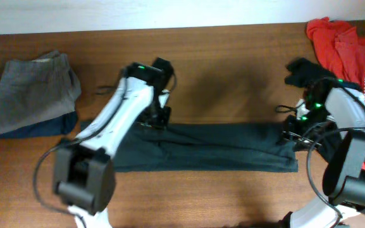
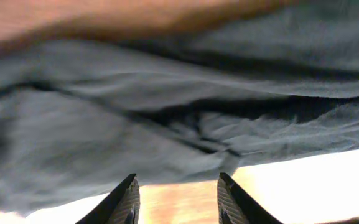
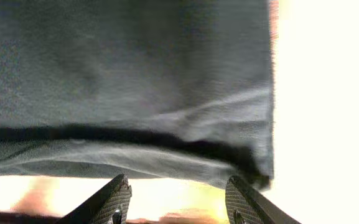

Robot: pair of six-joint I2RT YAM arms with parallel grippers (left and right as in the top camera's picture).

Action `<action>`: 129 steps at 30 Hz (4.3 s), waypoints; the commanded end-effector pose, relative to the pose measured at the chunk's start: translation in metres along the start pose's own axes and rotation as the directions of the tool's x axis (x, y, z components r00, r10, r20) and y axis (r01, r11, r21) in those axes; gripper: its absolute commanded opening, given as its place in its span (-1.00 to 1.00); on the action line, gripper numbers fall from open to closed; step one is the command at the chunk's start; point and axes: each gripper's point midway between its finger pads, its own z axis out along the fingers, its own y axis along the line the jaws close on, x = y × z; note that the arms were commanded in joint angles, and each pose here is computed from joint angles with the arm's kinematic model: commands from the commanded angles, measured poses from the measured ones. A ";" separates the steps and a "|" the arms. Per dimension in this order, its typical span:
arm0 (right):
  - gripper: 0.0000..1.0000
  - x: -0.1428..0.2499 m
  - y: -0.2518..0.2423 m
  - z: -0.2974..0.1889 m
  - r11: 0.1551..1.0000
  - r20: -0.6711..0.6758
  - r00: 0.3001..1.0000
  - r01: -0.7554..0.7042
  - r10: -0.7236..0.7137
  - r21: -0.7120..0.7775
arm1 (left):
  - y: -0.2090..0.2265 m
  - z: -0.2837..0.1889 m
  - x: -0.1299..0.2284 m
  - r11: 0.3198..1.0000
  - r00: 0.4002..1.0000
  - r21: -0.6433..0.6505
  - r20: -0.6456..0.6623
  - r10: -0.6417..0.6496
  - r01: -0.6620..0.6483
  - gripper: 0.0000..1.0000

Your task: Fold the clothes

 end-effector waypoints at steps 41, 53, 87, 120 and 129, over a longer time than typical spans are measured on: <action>-0.92 -0.028 0.001 0.045 0.973 0.205 0.975 0.130 -0.090 -0.192 | 0.103 -0.044 0.003 0.962 0.954 0.018 0.124 -0.271 0.271 -0.13; -0.92 -0.048 -0.021 -0.064 0.997 0.234 0.972 -0.030 0.014 0.067 | 0.134 -0.043 0.008 0.937 0.929 0.016 0.124 -0.349 0.350 -0.12; -0.13 0.032 0.223 0.076 0.799 -0.011 0.847 0.506 -0.532 0.323 | 0.146 -0.043 0.011 0.922 0.914 0.030 0.121 -0.388 0.387 -0.12; -0.11 0.060 0.265 0.078 0.691 -0.056 0.692 0.722 -0.720 0.041 | 0.145 -0.043 0.011 0.922 0.914 0.037 0.116 -0.388 0.386 -0.12; -0.14 0.035 0.260 -0.016 0.733 0.127 0.740 0.599 -0.661 0.322 | 0.142 -0.043 0.013 0.922 0.916 0.049 0.105 -0.387 0.383 0.14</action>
